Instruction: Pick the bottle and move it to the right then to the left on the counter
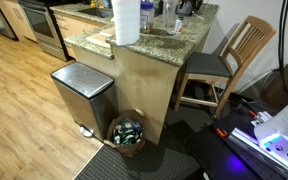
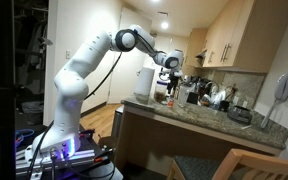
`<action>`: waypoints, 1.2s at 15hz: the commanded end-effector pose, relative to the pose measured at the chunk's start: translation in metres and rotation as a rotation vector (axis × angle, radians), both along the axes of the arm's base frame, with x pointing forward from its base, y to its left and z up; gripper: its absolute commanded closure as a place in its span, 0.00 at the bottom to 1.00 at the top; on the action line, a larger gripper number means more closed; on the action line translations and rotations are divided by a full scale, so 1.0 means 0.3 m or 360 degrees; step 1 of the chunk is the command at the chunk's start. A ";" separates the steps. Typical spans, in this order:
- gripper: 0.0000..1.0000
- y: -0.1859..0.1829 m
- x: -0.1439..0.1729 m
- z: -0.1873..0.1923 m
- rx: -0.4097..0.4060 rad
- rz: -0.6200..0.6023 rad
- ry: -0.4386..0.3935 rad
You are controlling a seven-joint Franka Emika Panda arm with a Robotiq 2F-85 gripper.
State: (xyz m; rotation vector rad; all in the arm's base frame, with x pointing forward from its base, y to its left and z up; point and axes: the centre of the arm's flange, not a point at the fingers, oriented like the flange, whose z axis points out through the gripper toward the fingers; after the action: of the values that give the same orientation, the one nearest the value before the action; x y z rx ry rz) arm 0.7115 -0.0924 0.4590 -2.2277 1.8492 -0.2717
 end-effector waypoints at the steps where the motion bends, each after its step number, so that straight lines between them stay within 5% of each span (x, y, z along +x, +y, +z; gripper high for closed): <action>1: 0.00 -0.023 0.008 -0.024 0.0060 -0.0004 0.0020; 18: 0.00 -0.033 0.032 -0.147 0.0083 -0.0051 0.0039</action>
State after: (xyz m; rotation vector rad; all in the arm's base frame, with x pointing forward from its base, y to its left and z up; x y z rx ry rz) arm 0.7196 -0.0998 0.4167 -2.1856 1.8736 -0.1954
